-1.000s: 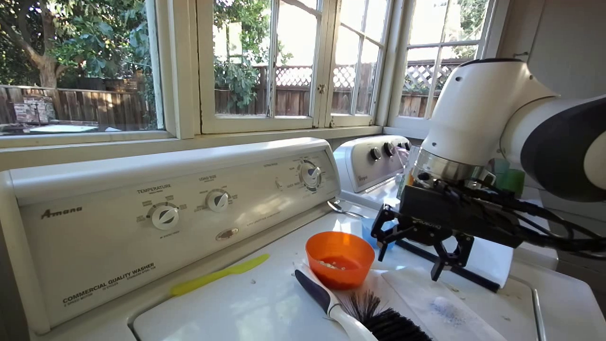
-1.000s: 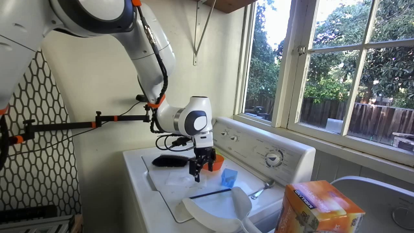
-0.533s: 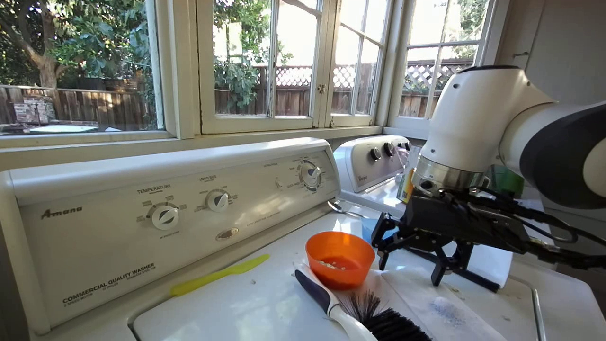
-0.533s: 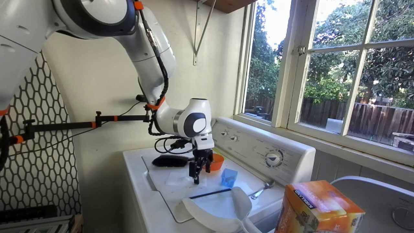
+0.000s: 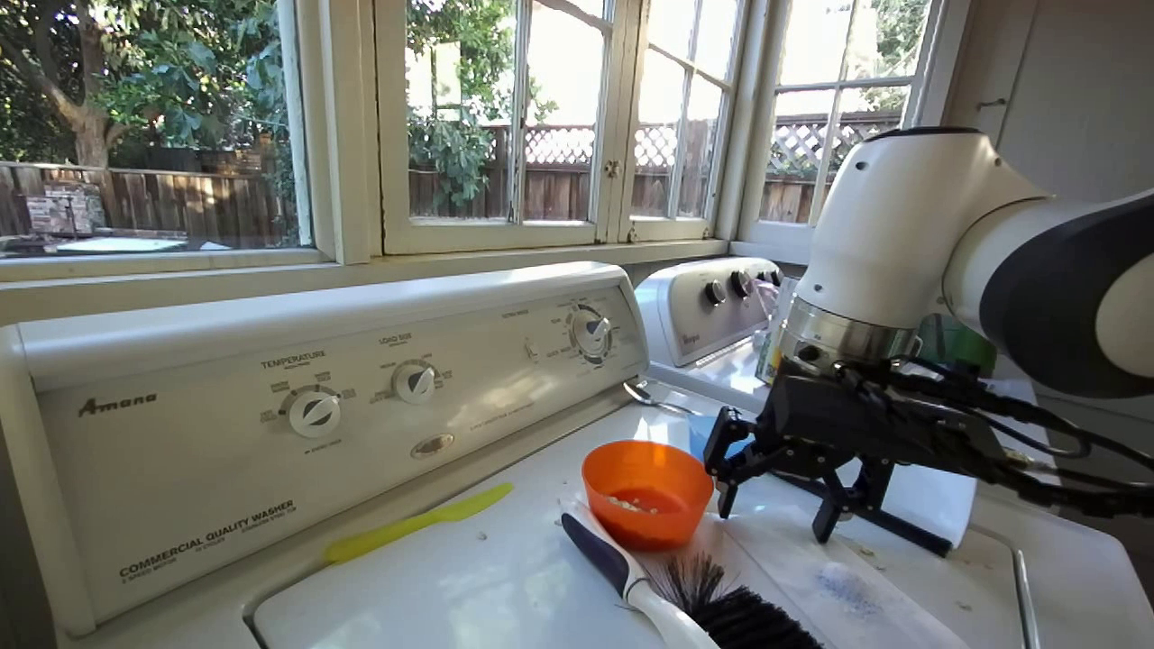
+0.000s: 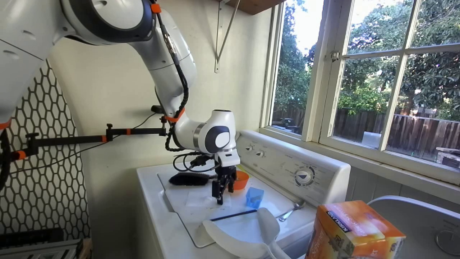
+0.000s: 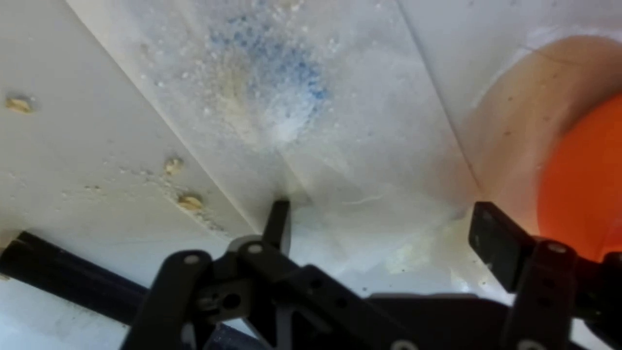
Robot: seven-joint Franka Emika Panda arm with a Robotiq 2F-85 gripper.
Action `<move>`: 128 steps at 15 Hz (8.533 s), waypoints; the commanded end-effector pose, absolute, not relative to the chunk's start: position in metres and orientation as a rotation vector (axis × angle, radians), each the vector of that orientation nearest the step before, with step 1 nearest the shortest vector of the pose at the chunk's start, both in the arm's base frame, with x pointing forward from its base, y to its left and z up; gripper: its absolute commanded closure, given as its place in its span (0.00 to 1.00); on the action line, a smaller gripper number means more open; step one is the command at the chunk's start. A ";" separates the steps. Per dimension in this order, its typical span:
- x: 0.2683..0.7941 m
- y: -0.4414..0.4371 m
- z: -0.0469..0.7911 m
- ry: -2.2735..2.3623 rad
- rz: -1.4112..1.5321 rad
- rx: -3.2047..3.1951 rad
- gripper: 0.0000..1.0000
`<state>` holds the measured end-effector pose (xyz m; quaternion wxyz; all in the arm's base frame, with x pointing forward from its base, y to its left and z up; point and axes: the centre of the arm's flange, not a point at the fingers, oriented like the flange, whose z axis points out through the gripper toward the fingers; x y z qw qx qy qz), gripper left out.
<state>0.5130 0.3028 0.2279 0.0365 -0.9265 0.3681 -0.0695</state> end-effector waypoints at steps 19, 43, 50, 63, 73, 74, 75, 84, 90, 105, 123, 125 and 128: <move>0.518 0.298 0.238 1.098 -0.225 -2.887 0.62; 0.501 0.295 0.264 1.075 -0.309 -2.929 0.38; 0.484 0.311 0.257 1.084 -0.239 -2.934 0.00; 0.434 0.316 0.250 1.219 -0.283 -2.865 0.00; 0.384 0.288 0.268 1.072 -0.361 -2.867 0.00; 0.380 0.286 0.267 1.040 -0.345 -2.876 0.00; 0.376 0.285 0.265 0.993 -0.336 -2.882 0.00; 0.373 0.274 0.245 0.668 -0.362 -3.005 0.00; 0.385 0.275 0.241 0.504 -0.393 -3.008 0.00; 0.398 0.278 0.224 0.158 -0.333 -3.040 0.06; 0.411 0.276 0.236 0.105 -0.298 -3.029 0.98; 0.410 0.276 0.241 0.060 -0.284 -3.033 1.00; 0.407 0.278 0.249 -0.048 -0.239 -3.045 1.00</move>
